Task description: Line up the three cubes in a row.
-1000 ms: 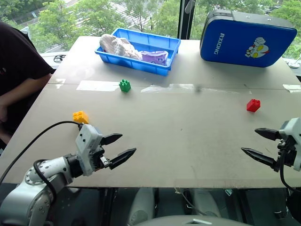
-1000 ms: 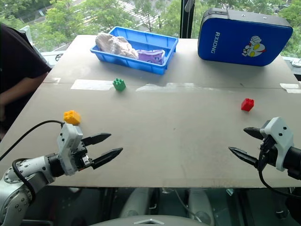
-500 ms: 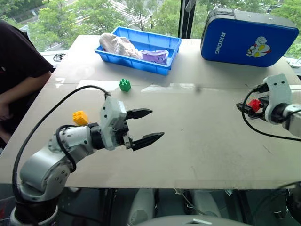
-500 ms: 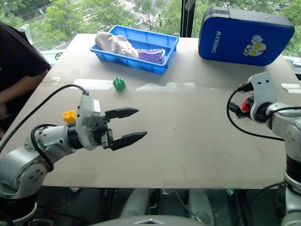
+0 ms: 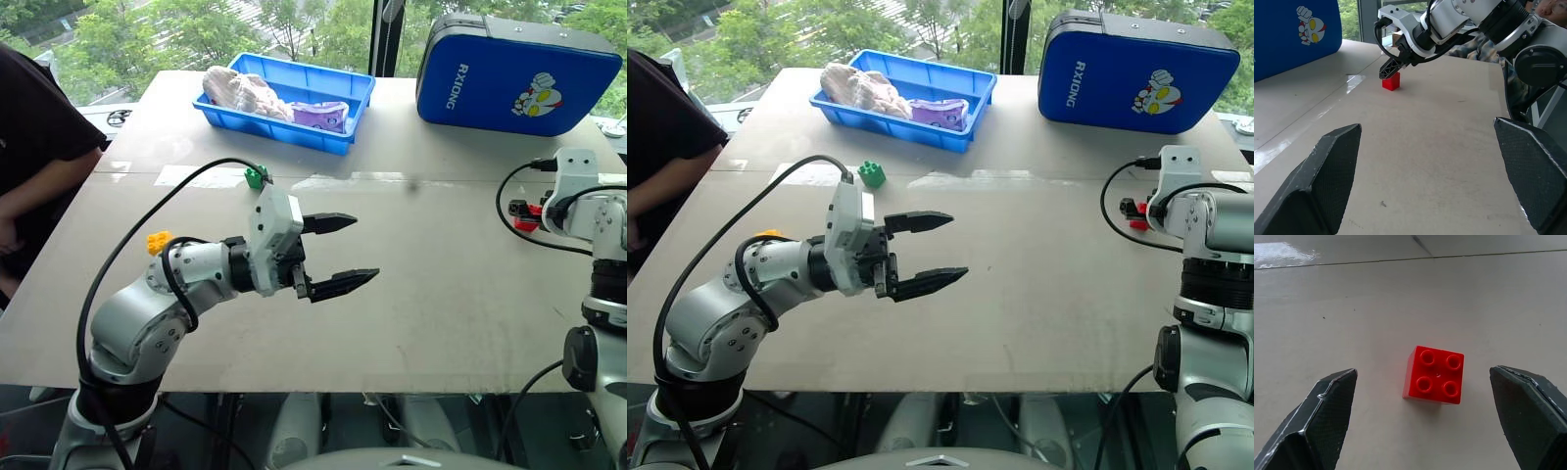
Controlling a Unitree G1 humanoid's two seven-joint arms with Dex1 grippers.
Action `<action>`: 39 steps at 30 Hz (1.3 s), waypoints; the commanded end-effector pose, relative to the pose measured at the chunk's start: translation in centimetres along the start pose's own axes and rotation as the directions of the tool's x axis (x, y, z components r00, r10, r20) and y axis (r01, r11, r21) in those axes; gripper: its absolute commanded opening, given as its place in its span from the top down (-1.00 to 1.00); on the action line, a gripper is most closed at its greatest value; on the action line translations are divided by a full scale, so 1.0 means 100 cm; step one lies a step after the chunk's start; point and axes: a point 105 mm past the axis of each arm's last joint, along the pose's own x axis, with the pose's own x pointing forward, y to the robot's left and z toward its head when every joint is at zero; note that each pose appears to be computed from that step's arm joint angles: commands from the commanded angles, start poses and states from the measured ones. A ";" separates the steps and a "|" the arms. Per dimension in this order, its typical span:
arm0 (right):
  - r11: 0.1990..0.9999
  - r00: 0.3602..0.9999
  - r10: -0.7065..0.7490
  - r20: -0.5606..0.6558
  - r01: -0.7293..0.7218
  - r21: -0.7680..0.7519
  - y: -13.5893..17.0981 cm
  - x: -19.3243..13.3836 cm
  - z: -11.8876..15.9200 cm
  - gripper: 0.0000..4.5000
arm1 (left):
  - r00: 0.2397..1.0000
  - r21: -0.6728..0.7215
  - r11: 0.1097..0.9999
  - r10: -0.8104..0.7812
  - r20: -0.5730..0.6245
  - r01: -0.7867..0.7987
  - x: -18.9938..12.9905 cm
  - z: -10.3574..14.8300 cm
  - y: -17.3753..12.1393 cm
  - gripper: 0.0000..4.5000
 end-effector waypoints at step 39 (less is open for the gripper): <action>-0.210 0.305 0.825 -0.475 -0.615 -0.760 0.206 -0.061 -0.029 0.42 | 0.980 -0.035 0.986 0.159 -0.121 -0.164 -0.061 -0.031 -0.030 -1.00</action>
